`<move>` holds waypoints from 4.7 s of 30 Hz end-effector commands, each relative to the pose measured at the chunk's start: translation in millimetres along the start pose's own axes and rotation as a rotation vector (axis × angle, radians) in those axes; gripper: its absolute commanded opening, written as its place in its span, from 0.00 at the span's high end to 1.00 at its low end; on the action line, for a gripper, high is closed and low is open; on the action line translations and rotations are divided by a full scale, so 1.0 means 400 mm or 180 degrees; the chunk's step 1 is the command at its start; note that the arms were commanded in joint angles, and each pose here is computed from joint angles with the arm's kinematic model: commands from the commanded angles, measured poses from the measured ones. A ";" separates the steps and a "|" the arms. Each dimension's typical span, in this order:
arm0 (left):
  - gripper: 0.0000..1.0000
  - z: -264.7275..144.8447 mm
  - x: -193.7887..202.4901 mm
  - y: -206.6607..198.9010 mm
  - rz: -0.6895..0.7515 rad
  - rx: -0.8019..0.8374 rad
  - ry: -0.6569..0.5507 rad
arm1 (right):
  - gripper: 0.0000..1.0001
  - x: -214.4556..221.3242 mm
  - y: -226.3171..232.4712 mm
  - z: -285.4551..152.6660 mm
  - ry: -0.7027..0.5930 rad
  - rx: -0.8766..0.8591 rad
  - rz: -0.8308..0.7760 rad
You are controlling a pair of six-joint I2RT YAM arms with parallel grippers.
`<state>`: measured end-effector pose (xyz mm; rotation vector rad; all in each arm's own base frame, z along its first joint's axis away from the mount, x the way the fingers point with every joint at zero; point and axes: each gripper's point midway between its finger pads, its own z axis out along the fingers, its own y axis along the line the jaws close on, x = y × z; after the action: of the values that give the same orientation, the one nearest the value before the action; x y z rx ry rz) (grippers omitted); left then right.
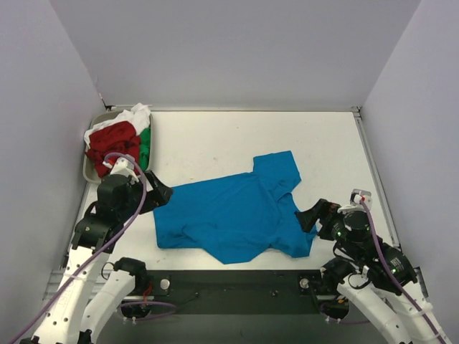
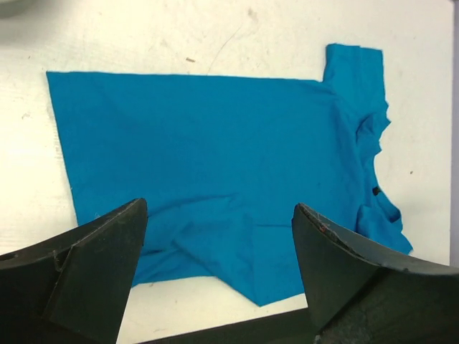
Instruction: Fold and stack the t-shirts
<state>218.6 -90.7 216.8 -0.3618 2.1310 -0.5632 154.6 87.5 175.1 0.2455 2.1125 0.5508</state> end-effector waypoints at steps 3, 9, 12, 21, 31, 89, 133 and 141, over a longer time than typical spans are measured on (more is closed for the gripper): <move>0.07 -0.081 -0.120 -0.088 0.0125 0.0274 -0.0387 | 0.09 -0.182 0.075 -0.090 -0.0501 -0.0093 -0.0207; 0.07 -0.007 -0.210 -0.146 0.0190 0.0268 -0.0398 | 0.07 -0.302 0.109 -0.008 -0.0535 0.0397 -0.0563; 0.07 0.110 -0.194 -0.138 0.0106 0.0110 -0.0081 | 0.07 -0.346 0.124 0.093 -0.0357 0.0803 -0.0677; 0.07 0.363 -0.165 -0.035 0.0067 -0.0757 0.0597 | 0.09 -0.414 0.045 0.439 0.0361 0.1214 -0.0162; 0.07 0.457 0.042 0.077 -0.0171 -0.1339 0.1525 | 0.11 -0.292 -0.035 0.615 0.1175 0.1297 0.0038; 0.07 0.901 0.066 0.095 -0.0353 -0.1500 0.2172 | 0.11 -0.203 -0.169 0.945 0.1972 0.1610 0.0294; 0.13 0.686 -0.149 -0.199 0.0481 -0.0470 0.1477 | 0.07 -0.318 0.153 0.323 0.0135 0.0689 -0.0334; 0.20 0.806 0.003 -0.183 0.0909 -0.1010 0.1655 | 0.08 -0.234 0.133 0.235 0.0131 0.0635 -0.0482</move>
<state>480.8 -229.7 64.4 -0.1393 2.7897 -0.2812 290.0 136.2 215.6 0.1575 2.2529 0.2933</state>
